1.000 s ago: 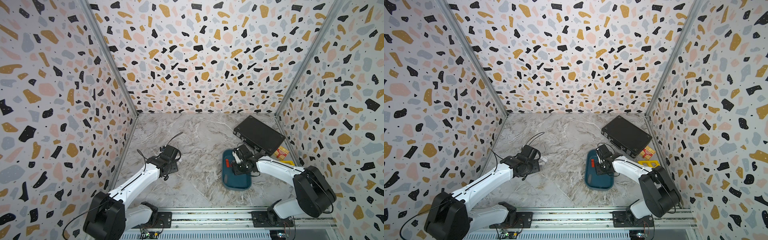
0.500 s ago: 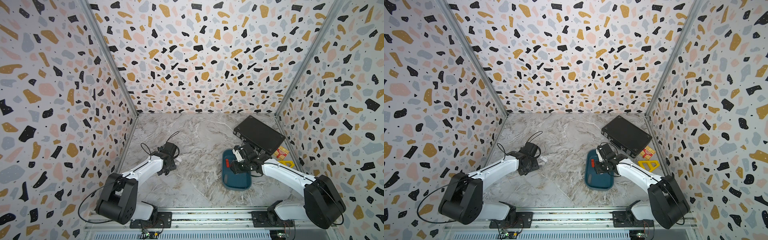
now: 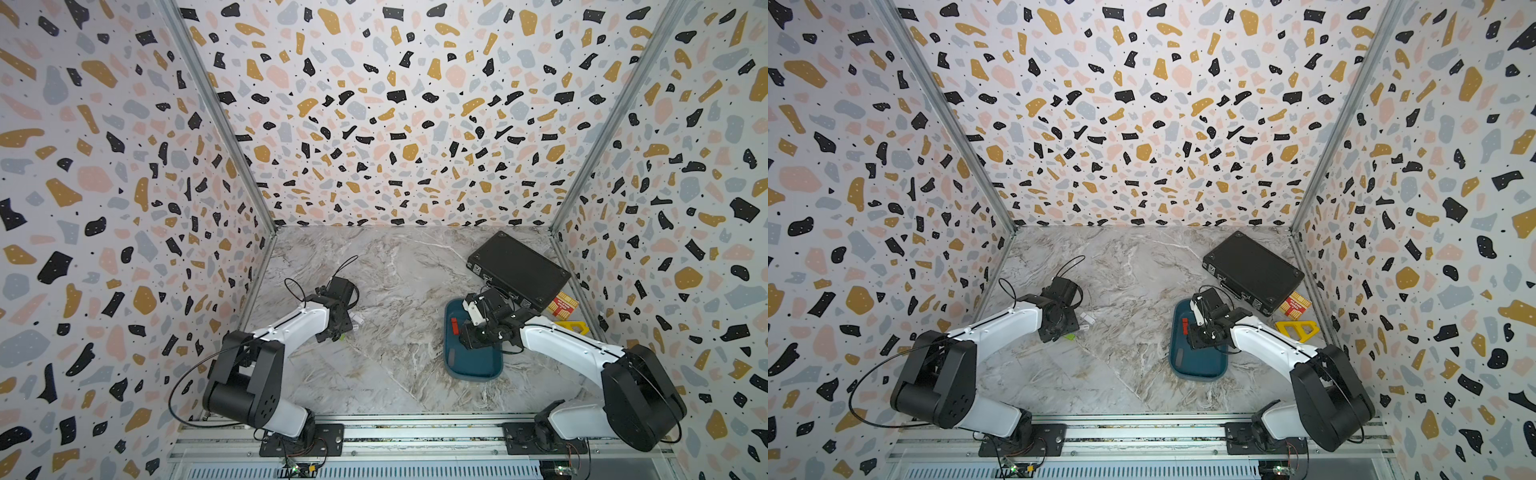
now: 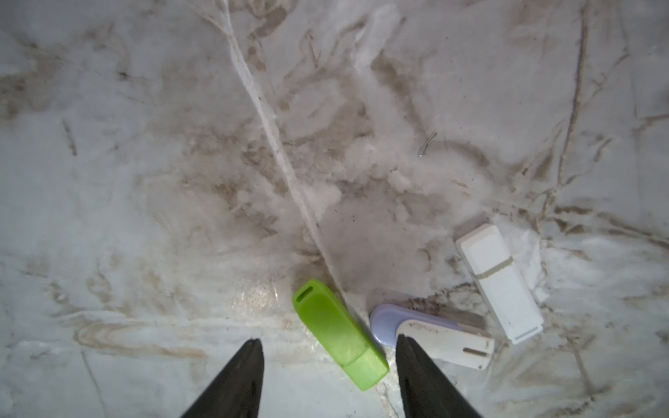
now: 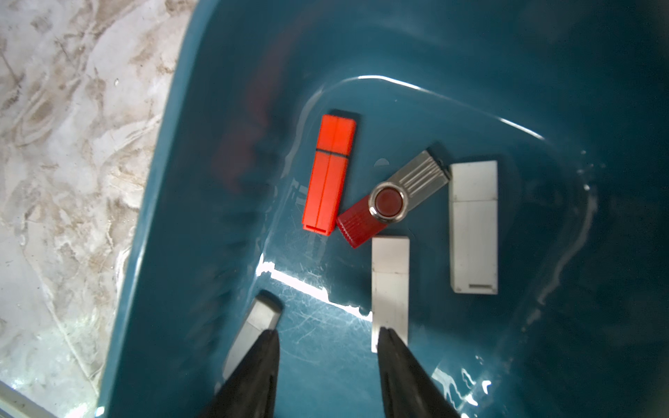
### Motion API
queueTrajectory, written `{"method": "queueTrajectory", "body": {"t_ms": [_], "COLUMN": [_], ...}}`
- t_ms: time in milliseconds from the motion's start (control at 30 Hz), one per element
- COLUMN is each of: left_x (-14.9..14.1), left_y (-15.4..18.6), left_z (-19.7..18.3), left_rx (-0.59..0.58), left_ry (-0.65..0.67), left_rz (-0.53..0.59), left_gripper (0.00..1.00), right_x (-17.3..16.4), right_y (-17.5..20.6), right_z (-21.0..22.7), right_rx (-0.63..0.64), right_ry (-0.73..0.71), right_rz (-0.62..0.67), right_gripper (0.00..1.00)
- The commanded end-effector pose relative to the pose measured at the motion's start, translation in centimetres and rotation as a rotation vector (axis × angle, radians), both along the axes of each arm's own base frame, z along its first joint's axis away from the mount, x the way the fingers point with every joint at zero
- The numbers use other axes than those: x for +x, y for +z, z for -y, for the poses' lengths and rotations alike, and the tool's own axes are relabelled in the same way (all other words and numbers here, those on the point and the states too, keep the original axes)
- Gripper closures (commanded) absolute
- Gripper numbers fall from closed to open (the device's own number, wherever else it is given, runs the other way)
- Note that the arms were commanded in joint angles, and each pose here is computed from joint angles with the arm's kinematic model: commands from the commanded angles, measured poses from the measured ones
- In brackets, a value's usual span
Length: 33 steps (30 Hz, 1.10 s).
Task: Put the usb flash drive into the storage box
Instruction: Pick up the USB flash from the center of the board.
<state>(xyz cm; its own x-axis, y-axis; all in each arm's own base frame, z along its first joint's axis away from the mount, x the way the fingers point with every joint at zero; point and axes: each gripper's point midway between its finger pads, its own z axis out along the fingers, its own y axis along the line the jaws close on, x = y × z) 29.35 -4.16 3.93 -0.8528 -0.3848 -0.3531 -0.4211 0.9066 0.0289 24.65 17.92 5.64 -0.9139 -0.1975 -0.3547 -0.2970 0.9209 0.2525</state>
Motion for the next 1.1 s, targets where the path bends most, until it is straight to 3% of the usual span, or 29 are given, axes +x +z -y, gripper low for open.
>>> {"method": "queueTrajectory", "body": {"t_ms": [0,1067], "left_x": [0.3,-2.3], "left_y": [0.1,-2.7], "left_z": [-0.7,-0.8], "left_rx": [0.027,0.005], "left_ry": [0.026,0.050], "left_rz": [0.003,-0.093], "left_gripper": [0.39,0.51], "right_x": [-0.3,-0.3], "right_y": [-0.3,-0.5], "right_z": [0.1,0.1], "right_rx": [-0.008,-0.016], "right_ry": [0.008,0.013], "right_rz": [-0.012,-0.022], "right_gripper": [0.50,0.51]}}
